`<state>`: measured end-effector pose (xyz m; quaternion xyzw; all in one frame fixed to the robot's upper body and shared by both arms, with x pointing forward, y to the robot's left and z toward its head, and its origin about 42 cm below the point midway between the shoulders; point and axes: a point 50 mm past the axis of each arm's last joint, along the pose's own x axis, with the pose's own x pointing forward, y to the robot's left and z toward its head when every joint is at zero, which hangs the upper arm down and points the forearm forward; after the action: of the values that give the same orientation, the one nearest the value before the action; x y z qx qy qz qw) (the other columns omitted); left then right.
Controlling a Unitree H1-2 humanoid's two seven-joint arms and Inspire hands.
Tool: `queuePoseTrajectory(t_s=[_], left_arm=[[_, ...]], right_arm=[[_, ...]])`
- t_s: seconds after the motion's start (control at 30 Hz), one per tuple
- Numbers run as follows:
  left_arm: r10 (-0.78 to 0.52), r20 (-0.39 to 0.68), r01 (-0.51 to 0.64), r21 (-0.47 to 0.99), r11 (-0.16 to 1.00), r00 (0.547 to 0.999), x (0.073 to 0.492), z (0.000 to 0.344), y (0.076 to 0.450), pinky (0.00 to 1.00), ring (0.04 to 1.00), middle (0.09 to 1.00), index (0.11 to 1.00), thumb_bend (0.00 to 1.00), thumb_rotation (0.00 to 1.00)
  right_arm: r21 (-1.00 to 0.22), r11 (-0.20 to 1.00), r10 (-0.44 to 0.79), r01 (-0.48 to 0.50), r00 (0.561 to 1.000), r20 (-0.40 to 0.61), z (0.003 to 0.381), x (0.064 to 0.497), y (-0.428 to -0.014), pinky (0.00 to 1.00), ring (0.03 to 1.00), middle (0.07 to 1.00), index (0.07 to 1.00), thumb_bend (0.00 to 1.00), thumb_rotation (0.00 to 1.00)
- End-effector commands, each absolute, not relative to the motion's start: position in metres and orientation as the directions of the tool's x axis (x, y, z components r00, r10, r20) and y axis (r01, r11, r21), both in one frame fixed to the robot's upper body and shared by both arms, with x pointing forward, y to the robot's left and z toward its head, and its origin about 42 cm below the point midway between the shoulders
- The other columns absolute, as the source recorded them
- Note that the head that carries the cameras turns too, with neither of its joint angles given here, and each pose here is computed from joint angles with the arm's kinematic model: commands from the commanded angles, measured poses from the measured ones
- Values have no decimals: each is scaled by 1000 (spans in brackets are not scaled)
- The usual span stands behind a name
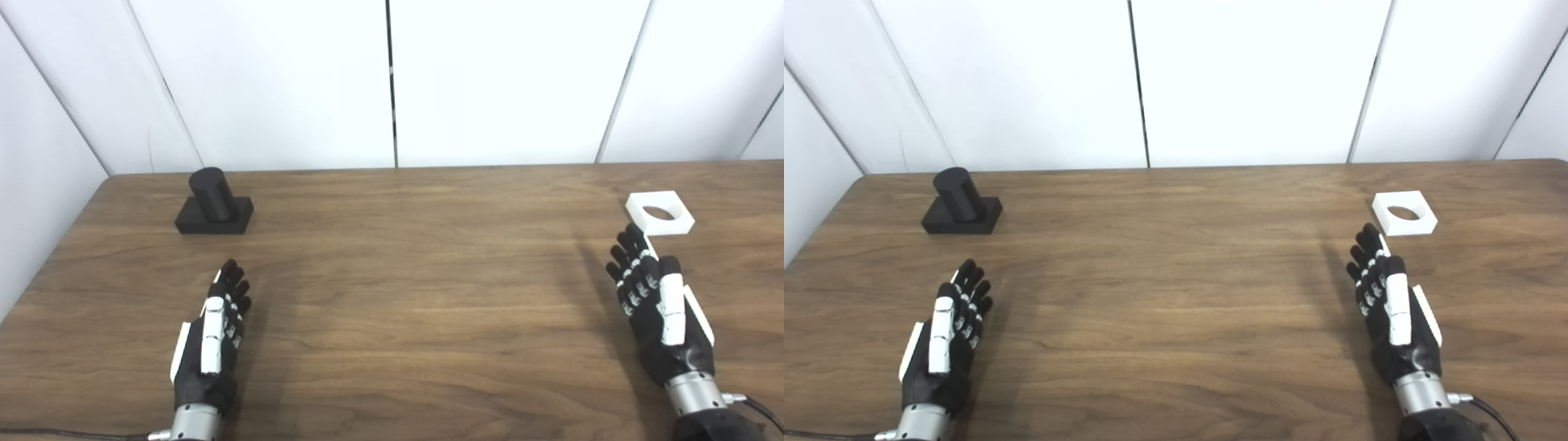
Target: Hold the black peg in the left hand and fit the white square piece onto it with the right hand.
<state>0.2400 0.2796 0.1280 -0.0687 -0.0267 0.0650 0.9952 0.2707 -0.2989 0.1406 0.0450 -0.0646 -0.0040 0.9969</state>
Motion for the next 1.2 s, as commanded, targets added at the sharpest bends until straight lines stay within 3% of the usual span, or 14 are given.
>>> queuePoseTrajectory(t_s=[0.0, 0.67, 0.87, 0.9, 1.07, 1.17], left_arm=[[130, 112, -116, -126, 985, 985, 245, 143, 282, 1000, 990, 987, 980, 504, 942], [134, 121, -121, -114, 986, 984, 249, 148, 283, 1000, 978, 974, 975, 535, 909], [104, 122, -102, -26, 994, 987, 247, 153, 286, 1000, 983, 984, 994, 533, 892], [103, 126, -102, -12, 995, 987, 248, 155, 289, 1000, 982, 983, 997, 533, 874], [145, 147, -155, 60, 986, 978, 257, 170, 304, 926, 969, 968, 979, 594, 519], [165, 170, -179, 72, 981, 972, 261, 178, 312, 983, 971, 965, 994, 662, 414]], right_arm=[[106, 994, -1, -19, 984, 179, 150, 272, -294, 1000, 1000, 1000, 990, 621, 1000], [121, 992, 0, -22, 984, 179, 150, 272, -295, 1000, 1000, 1000, 995, 623, 1000], [117, 993, -2, -19, 985, 173, 150, 273, -299, 1000, 1000, 1000, 994, 640, 1000], [112, 994, -4, -16, 985, 175, 150, 273, -299, 1000, 1000, 1000, 994, 641, 1000], [114, 993, -6, -14, 984, 176, 149, 273, -305, 1000, 1000, 1000, 996, 643, 1000], [119, 992, 9, -30, 985, 173, 143, 275, -314, 1000, 1000, 1000, 1000, 653, 1000]])
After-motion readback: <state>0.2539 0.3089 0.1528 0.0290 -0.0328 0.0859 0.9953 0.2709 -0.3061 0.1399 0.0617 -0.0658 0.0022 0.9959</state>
